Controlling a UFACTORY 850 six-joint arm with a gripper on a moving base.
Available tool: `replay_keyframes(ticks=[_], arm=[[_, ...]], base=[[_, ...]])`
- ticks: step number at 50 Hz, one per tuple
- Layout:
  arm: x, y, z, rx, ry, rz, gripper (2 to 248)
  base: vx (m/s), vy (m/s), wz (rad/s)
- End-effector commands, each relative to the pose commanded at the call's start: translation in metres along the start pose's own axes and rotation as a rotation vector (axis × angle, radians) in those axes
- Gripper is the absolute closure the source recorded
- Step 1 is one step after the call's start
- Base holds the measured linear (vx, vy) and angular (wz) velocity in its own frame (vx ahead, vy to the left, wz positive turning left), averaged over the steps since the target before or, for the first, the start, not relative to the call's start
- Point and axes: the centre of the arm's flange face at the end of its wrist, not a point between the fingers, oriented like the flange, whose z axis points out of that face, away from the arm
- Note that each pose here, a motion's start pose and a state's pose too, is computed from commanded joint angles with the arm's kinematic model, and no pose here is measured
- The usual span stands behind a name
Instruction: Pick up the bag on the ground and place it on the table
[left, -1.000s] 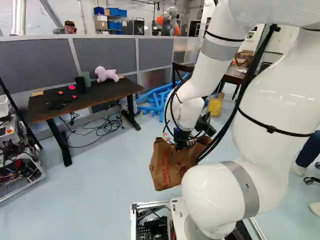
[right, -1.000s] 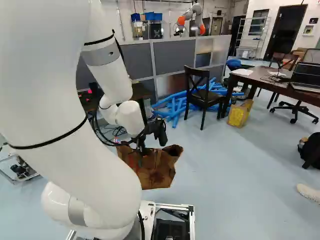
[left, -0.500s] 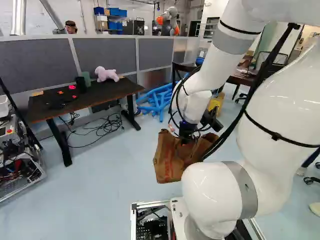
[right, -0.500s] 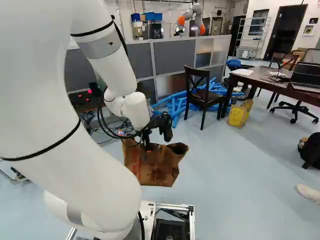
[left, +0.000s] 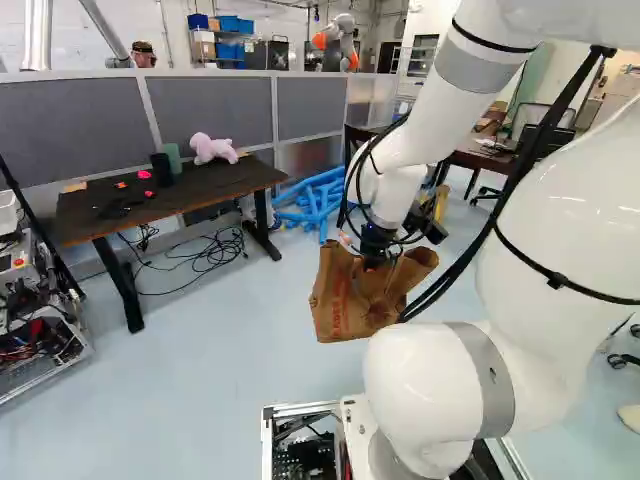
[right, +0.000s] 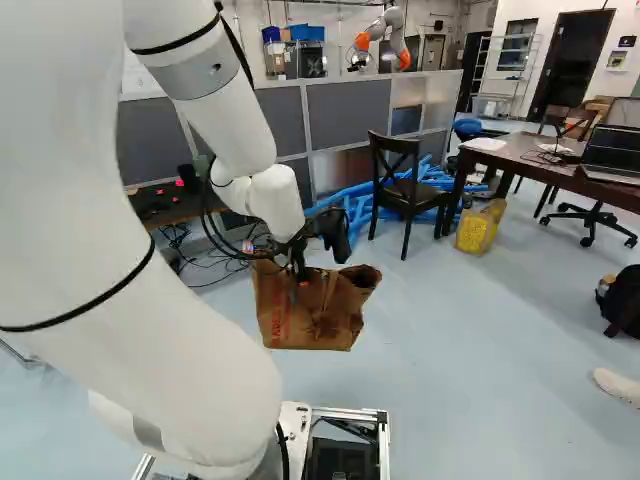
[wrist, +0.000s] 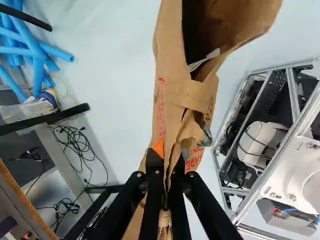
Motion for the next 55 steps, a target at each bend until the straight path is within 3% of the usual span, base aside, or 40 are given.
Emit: replay_keyframes(ticks=[35, 55], arm=[[0.009, -0.044, -0.036, 0.003, -0.013, -0.015, 229], [0.002, -0.068, -0.058, -0.034, -0.043, -0.049, 229]], base=[[0.0, 0.0, 0.0], [0.0, 0.0, 0.0]])
